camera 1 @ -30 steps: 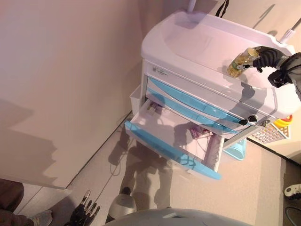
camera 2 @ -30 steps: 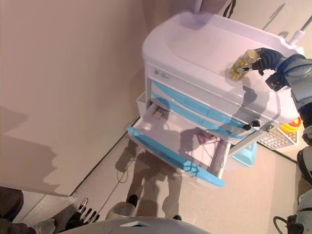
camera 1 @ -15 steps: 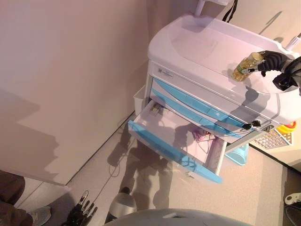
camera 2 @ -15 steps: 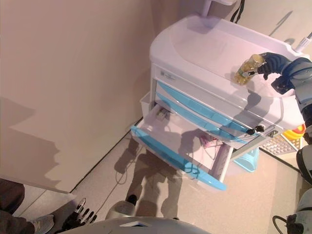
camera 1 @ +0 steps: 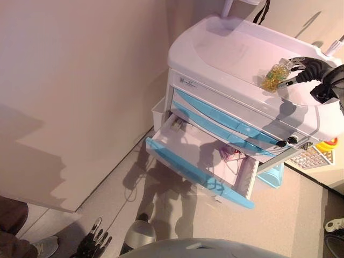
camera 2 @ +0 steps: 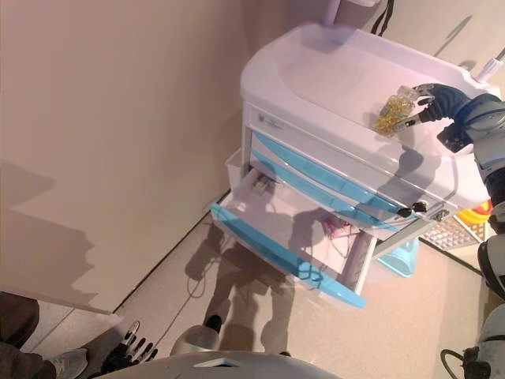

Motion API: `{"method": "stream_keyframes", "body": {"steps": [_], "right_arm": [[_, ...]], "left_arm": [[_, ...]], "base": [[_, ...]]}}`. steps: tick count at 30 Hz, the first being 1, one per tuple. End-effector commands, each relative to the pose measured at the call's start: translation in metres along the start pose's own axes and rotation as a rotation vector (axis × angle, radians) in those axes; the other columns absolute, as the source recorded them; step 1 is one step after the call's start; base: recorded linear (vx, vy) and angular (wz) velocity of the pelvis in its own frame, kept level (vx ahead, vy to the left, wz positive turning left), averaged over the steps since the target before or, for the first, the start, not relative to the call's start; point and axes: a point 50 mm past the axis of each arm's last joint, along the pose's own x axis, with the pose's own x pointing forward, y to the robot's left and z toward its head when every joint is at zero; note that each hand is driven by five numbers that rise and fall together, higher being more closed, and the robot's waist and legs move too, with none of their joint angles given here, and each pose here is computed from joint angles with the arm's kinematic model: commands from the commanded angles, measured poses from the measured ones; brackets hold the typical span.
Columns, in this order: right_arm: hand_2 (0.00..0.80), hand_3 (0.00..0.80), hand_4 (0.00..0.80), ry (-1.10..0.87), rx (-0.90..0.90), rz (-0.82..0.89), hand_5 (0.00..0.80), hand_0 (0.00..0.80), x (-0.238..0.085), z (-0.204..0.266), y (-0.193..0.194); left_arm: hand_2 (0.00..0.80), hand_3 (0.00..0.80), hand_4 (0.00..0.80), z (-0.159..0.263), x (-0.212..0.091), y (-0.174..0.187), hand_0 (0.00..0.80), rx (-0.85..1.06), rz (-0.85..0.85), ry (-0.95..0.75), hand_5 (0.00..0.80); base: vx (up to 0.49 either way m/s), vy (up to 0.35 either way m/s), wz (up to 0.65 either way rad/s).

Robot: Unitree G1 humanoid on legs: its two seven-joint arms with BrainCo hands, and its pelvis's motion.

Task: Open the drawer and pick up the medicine

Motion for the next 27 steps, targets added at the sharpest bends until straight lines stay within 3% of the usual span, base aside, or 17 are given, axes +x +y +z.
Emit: {"method": "stream_keyframes", "body": {"steps": [1, 16, 20, 27], "right_arm": [[0.000, 0.000, 0.000, -0.110, -0.069, -0.152, 0.000, 0.000, -0.013, 0.041, -0.040], [0.000, 0.000, 0.000, -0.171, -0.099, -0.431, 0.000, 0.000, -0.045, 0.067, -0.092], [0.000, 0.000, 0.000, -0.261, -0.083, -0.493, 0.000, 0.000, -0.066, 0.085, -0.109], [0.000, 0.000, 0.000, -0.402, -0.030, -0.513, 0.000, 0.000, -0.087, 0.100, -0.104]], "left_arm": [[0.000, 0.000, 0.000, 0.008, -0.005, 0.006, 0.000, 0.038, -0.010, -0.010, 0.000], [0.000, 0.000, 0.000, 0.008, -0.005, 0.004, 0.000, 0.063, -0.031, -0.012, 0.000], [0.000, 0.000, 0.000, 0.008, -0.004, -0.001, 0.000, 0.160, -0.069, -0.004, 0.000], [0.000, 0.000, 0.000, 0.005, -0.002, -0.015, 0.000, 0.357, -0.150, 0.018, 0.000]], "base": [[0.000, 0.000, 0.00], [-0.016, 0.000, -0.05], [-0.023, -0.006, -0.10], [-0.039, -0.010, -0.15]]}}
